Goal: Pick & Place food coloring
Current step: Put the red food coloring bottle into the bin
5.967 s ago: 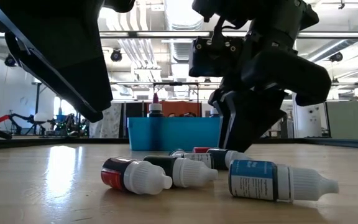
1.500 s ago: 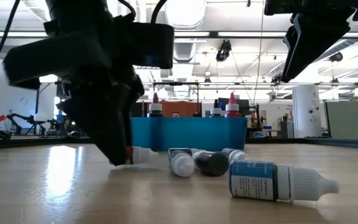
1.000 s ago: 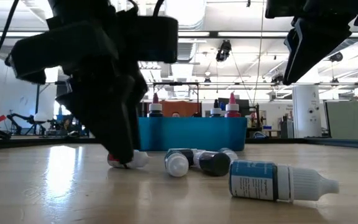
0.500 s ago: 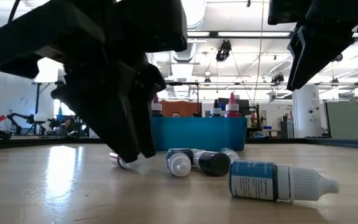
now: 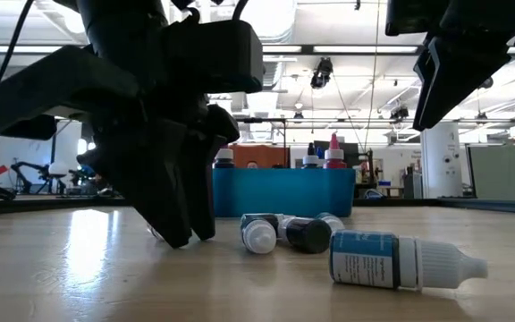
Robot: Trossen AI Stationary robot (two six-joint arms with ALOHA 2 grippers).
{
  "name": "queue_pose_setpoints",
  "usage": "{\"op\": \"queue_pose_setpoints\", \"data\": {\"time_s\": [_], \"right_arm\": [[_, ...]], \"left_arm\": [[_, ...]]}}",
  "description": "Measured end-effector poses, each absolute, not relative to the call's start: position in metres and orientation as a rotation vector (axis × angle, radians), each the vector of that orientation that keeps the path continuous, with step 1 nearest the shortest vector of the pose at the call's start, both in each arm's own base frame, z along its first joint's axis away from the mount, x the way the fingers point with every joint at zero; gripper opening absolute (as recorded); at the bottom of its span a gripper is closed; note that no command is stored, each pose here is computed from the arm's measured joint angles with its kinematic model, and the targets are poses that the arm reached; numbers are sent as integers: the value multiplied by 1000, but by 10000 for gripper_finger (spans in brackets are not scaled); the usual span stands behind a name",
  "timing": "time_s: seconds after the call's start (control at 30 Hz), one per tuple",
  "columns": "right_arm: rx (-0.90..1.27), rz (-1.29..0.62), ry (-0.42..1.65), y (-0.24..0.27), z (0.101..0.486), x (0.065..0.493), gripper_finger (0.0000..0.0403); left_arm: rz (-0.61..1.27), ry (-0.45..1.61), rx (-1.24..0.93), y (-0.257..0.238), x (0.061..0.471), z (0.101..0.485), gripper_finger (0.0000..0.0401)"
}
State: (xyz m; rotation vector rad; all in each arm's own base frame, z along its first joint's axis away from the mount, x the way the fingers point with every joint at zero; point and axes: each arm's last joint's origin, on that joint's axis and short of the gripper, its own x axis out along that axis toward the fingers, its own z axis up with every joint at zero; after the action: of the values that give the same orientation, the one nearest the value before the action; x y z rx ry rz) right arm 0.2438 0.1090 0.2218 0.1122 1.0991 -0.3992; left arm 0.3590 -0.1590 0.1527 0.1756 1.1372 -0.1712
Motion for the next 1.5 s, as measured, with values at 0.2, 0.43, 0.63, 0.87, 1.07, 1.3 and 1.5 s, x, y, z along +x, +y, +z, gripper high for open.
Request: {"op": "queue_pose_setpoints", "data": {"time_s": [0.2, 0.43, 0.63, 0.87, 1.07, 1.3, 1.5], "right_arm": [[111, -398, 1099, 109, 222, 244, 233], [126, -407, 1095, 109, 222, 244, 233], [121, -411, 1100, 108, 219, 243, 233], [80, -339, 1159, 109, 215, 240, 233], [70, -333, 1160, 109, 215, 240, 233], [74, -335, 1159, 109, 214, 240, 232], [78, -338, 1158, 109, 214, 240, 232]], "left_arm": [[-166, 1154, 179, -157, 358, 153, 129], [184, 1118, -212, -148, 371, 193, 128], [445, 963, -420, -145, 373, 231, 128], [20, 1094, 74, -162, 360, 233, 128], [-374, 1121, 558, -174, 348, 217, 128], [-422, 1137, 524, -167, 351, 187, 128], [-434, 1138, 497, -163, 356, 178, 128]]}}
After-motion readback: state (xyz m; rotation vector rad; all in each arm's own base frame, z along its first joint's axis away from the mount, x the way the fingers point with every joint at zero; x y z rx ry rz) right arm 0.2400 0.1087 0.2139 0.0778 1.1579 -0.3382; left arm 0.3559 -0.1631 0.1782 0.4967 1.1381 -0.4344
